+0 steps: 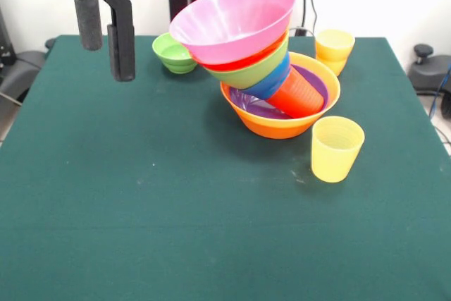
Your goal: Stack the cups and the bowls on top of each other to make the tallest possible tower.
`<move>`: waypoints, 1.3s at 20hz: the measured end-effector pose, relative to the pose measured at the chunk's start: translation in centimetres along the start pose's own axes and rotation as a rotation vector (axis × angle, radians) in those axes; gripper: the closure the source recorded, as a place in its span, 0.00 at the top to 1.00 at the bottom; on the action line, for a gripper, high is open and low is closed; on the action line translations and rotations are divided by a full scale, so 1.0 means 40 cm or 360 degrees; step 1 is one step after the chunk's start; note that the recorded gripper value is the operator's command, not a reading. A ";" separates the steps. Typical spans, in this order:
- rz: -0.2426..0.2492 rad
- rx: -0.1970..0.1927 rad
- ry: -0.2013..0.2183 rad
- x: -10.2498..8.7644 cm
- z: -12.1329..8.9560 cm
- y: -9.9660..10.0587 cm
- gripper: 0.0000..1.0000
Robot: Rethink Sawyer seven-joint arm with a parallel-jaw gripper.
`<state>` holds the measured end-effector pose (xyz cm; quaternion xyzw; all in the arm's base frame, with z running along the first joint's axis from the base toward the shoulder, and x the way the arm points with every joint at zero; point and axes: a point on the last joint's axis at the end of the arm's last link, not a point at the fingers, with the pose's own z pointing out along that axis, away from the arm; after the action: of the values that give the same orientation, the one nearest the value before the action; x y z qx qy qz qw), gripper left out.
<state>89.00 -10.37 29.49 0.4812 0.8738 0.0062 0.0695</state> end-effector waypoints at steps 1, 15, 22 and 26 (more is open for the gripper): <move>0.0000 0.0002 0.0004 0.001 0.001 0.002 1.00; -0.0029 -0.0027 -0.0019 0.027 -0.046 0.055 1.00; -0.0117 -0.0046 -0.0028 0.127 -0.041 0.135 1.00; -0.0172 -0.0033 -0.0019 0.193 -0.024 0.174 1.00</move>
<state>90.65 -0.06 30.07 0.4327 0.8980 0.0086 0.0800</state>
